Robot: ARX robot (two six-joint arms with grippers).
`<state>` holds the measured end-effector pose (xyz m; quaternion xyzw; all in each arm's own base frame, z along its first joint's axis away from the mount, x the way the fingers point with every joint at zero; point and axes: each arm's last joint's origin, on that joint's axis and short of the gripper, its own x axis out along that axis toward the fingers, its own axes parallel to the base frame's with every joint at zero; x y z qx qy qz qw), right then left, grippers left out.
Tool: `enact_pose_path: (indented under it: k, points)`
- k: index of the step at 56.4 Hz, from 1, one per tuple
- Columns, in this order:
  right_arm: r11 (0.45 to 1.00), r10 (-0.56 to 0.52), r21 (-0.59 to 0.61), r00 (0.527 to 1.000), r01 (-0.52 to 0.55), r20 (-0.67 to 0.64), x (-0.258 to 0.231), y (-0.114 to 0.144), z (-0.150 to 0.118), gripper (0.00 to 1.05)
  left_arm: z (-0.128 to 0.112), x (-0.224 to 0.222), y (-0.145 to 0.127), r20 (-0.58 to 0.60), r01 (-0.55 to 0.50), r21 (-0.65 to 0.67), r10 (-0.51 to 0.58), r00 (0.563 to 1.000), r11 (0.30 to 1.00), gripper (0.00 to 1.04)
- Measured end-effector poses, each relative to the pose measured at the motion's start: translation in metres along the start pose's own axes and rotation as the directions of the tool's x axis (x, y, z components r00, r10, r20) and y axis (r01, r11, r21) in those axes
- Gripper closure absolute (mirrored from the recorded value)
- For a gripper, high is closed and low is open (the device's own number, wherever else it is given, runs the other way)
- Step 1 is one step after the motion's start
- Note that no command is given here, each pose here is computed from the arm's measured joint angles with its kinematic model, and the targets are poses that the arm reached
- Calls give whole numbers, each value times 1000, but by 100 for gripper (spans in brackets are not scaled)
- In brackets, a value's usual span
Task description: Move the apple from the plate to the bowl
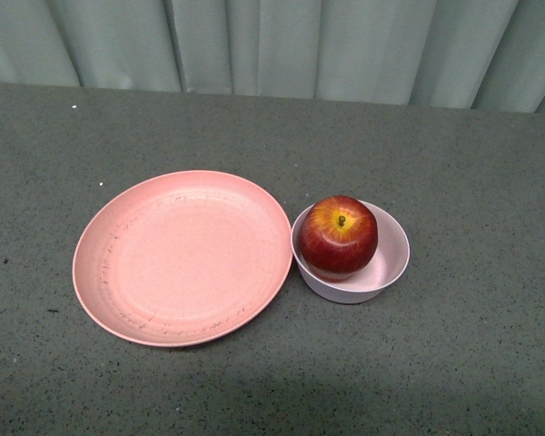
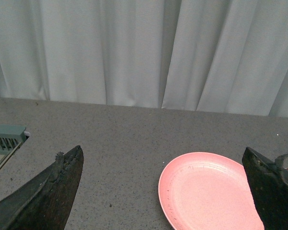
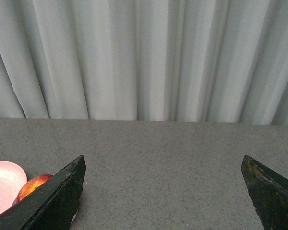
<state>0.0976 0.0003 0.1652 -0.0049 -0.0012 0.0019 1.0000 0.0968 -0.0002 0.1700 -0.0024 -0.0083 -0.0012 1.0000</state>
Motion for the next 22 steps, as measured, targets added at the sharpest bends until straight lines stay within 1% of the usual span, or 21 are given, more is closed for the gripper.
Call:
enact_pose_path:
  k: [22]
  points:
    - [1000, 0, 0, 1000, 0, 0, 0, 0, 0, 9, 0, 0, 0, 0, 0, 0, 0, 1000, 1000, 7]
